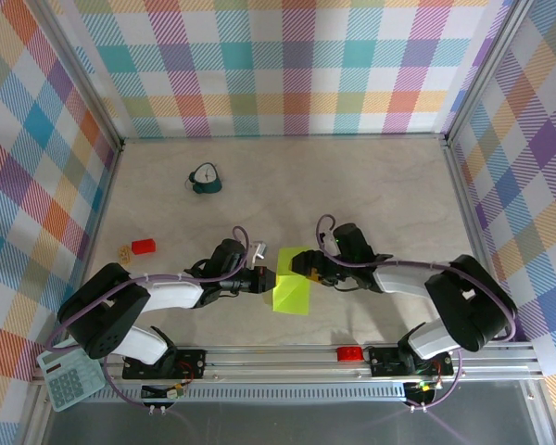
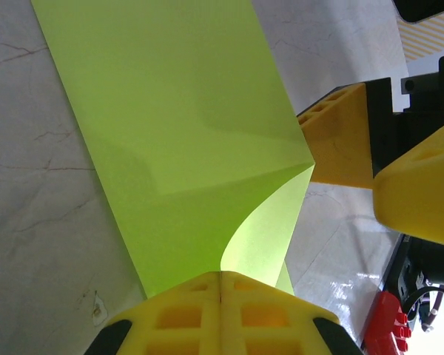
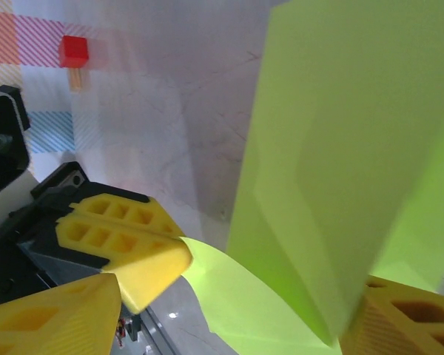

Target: Fold a paper plane with a square sheet of paper (fold left side to right side)

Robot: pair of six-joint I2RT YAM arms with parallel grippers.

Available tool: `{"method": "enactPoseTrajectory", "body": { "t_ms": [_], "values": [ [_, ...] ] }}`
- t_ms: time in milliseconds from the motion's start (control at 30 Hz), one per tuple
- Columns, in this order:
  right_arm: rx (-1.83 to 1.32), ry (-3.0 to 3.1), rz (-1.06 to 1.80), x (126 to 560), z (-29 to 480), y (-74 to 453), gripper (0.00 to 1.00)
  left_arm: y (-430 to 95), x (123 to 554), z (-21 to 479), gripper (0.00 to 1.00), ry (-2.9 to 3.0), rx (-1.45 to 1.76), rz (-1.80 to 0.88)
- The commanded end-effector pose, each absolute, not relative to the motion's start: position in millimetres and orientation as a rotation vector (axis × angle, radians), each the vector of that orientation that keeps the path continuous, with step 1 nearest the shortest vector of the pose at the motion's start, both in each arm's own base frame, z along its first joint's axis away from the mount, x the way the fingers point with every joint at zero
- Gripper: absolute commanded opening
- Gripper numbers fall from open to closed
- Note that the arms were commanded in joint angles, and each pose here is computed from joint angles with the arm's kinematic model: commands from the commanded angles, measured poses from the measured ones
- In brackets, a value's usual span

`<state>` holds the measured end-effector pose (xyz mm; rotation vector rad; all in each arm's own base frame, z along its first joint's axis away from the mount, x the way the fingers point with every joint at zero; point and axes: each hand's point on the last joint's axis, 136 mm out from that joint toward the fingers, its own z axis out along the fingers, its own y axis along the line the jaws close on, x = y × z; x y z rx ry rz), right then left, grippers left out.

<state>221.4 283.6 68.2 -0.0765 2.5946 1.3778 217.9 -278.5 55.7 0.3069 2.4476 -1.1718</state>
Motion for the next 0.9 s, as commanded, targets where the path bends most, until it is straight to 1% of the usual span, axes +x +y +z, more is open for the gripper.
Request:
{"method": "enactPoseTrajectory", "body": {
  "t_ms": [0, 133, 200, 333, 467, 533, 700, 733, 867],
  "values": [
    [-0.124, 2.540, 1.451, 227.5, 81.6, 299.6, 0.70, -274.5, 224.3, 55.9, 0.06, 2.427, 0.271, -1.163],
    [-0.117, 2.551, 1.448, 227.4, 77.4, 301.1, 0.65, -271.1, 225.7, 45.6, 0.25, 2.449, 0.253, -1.133],
    [-0.112, 2.561, 1.435, 226.9, 74.9, 299.6, 0.62, -269.0, 226.5, 40.0, 0.30, 2.464, 0.240, -1.113],
    [-0.101, 2.593, 1.410, 224.5, 67.9, 296.7, 0.56, -260.2, 229.7, 24.8, 0.35, 2.529, 0.189, -1.037],
    [-0.087, 2.621, 1.393, 222.3, 60.9, 294.5, 0.47, -261.1, 230.6, 22.4, 0.39, 2.529, 0.174, -1.065],
    [-0.081, 2.626, 1.391, 222.3, 58.9, 294.4, 0.41, -262.2, 231.5, 21.8, 0.41, 2.529, 0.170, -1.075],
    [-0.072, 2.602, 1.374, 226.4, 64.6, 292.0, 0.20, -264.8, 236.3, 31.9, 0.44, 2.494, 0.157, -1.111],
    [-0.077, 2.594, 1.369, 227.3, 67.6, 290.9, 0.15, -263.9, 238.3, 36.4, 0.46, 2.478, 0.148, -1.114],
    [-0.083, 2.552, 1.357, 232.4, 82.5, 282.4, 0.03, -255.1, 245.1, 58.5, 0.54, 2.418, 0.117, -1.088]
  ]
}}
